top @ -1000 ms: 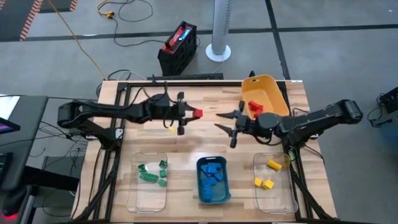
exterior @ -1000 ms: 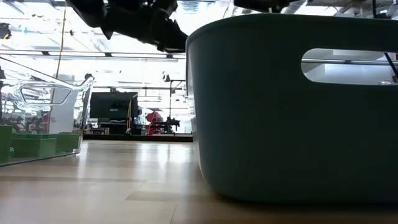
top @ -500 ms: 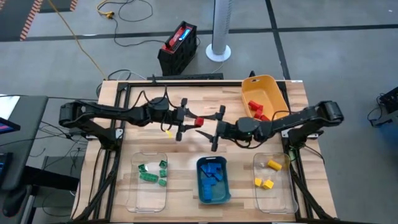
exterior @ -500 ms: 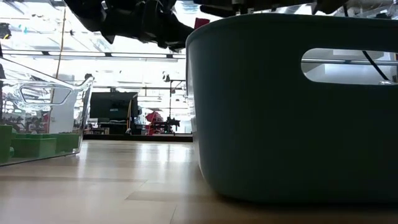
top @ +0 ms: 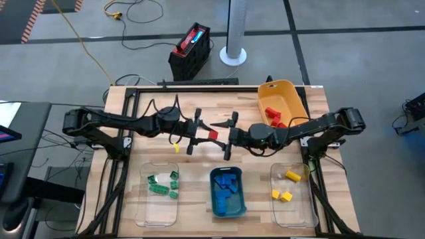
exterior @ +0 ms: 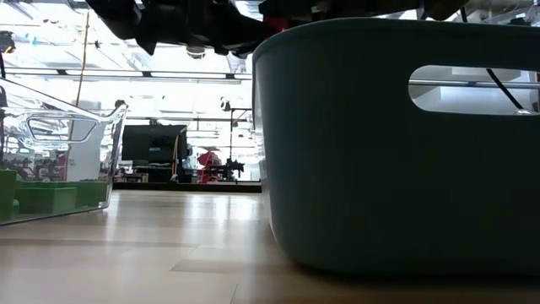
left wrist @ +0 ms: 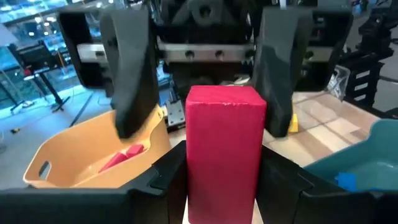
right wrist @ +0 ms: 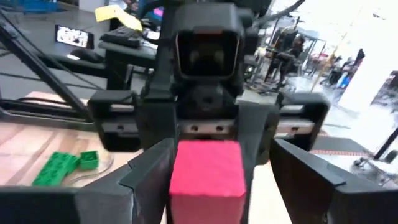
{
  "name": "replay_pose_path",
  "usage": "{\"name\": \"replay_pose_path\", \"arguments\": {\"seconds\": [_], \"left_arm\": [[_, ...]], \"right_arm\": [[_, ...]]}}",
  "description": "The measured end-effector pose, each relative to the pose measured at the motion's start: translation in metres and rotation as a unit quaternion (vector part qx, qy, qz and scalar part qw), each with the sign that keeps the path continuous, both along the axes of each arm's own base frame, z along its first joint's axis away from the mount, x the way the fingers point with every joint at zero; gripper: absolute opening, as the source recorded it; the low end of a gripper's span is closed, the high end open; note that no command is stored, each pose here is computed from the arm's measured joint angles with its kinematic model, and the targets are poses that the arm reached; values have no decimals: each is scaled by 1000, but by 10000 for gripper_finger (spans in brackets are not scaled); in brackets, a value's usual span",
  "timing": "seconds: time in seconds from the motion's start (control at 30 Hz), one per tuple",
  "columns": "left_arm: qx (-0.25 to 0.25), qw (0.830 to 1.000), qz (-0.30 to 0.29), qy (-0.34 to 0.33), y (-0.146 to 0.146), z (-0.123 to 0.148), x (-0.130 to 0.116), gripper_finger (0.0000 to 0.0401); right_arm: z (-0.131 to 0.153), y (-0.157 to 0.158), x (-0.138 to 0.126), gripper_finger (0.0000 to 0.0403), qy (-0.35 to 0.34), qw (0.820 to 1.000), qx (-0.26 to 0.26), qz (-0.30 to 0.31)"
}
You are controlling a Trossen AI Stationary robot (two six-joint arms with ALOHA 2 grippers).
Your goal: Sort blocks
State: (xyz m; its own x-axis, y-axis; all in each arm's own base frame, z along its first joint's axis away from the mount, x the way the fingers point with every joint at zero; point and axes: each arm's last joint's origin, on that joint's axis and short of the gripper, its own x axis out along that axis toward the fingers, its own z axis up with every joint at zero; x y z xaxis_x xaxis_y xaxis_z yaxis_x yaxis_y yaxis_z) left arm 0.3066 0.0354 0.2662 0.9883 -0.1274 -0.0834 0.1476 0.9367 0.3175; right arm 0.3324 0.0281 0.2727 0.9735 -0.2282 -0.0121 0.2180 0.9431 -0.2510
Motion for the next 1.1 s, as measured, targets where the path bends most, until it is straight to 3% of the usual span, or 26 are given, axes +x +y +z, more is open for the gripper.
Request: {"name": "replay_pose_path", "arguments": {"seconds": [0.43,0.57,0.77,0.97,1.1], "left_arm": [[-5,1000,-1,-12,-1,3,0,141],[-5,1000,-1,-12,-1,3,0,141],[-6,1000,8,-11,0,3,0,141],[-20,999,35,6,1,0,0,144],[-20,997,72,32,3,-5,0,171]], "right_arm": [[-2,-1,0,268,9,1000,6,2],[-2,-1,0,228,12,1000,0,2],[-4,-1,0,121,22,1000,-10,5],[-5,-2,0,117,26,1000,-8,4],[-6,-6,0,117,30,1000,-2,-7]]}}
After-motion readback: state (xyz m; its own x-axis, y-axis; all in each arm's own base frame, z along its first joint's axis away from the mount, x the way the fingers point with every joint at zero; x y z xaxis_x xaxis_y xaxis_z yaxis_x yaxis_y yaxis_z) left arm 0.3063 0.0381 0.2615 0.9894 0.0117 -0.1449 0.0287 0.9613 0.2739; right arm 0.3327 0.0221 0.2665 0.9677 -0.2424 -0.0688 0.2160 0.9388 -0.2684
